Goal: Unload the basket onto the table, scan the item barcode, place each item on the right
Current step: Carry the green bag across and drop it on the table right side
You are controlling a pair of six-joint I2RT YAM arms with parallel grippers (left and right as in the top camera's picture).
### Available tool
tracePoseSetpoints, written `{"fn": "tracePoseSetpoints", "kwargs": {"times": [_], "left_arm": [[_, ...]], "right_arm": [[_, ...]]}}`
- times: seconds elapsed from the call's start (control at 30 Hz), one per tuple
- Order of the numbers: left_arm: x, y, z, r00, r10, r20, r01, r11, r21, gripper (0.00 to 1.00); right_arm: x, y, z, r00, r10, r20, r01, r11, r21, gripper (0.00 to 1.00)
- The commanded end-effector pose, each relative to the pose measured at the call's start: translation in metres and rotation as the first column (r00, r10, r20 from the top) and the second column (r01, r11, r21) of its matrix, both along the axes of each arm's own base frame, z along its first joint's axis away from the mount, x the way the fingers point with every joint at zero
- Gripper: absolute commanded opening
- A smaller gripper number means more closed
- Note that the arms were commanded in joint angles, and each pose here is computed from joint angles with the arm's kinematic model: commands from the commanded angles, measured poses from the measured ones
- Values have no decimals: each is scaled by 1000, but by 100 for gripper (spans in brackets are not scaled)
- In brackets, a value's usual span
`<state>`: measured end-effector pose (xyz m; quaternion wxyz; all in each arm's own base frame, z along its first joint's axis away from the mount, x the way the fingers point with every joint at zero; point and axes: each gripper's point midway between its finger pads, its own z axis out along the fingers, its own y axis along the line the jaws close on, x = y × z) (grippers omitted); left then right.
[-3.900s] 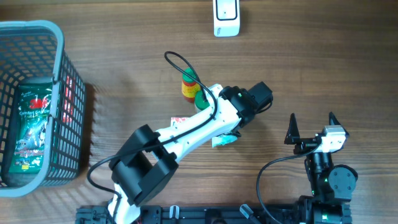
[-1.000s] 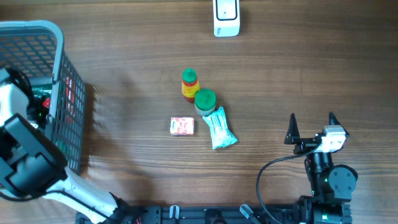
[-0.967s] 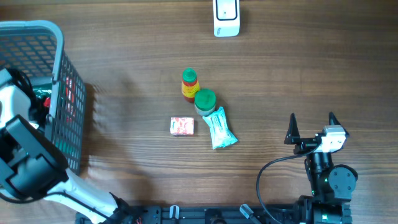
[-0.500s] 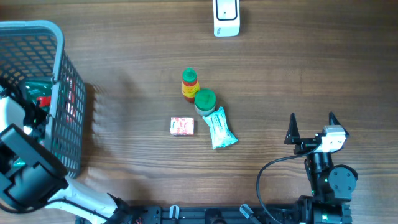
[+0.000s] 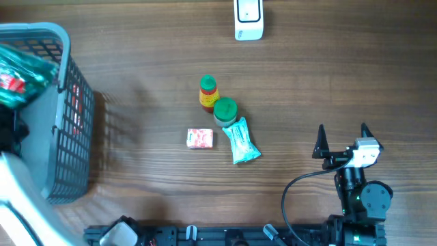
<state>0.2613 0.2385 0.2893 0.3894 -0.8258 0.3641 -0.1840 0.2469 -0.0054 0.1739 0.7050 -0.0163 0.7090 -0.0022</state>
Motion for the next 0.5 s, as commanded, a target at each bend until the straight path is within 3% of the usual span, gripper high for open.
{"fn": "tracePoseSetpoints", "kwargs": {"times": [0.0, 0.13, 0.17, 0.33, 0.47], "left_arm": [[-18, -23, 55, 994, -59, 95, 44, 987, 154, 4], [-16, -76, 93, 946, -313, 82, 268, 899, 347, 4], [-11, -104, 97, 899, -438, 17, 392, 821, 415, 4], [0, -162, 85, 757, -640, -128, 620, 645, 447, 4], [18, -213, 80, 568, -785, -247, 771, 403, 493, 4]], "right_arm": [[0, -1, 1, 1000, -6, 4, 6, 1000, 7, 100], [0, -1, 1, 1000, -6, 4, 6, 1000, 7, 100], [0, -1, 1, 1000, -6, 4, 6, 1000, 7, 100], [0, -1, 1, 1000, -6, 4, 6, 1000, 7, 100], [0, -1, 1, 1000, -6, 4, 6, 1000, 7, 100]]}}
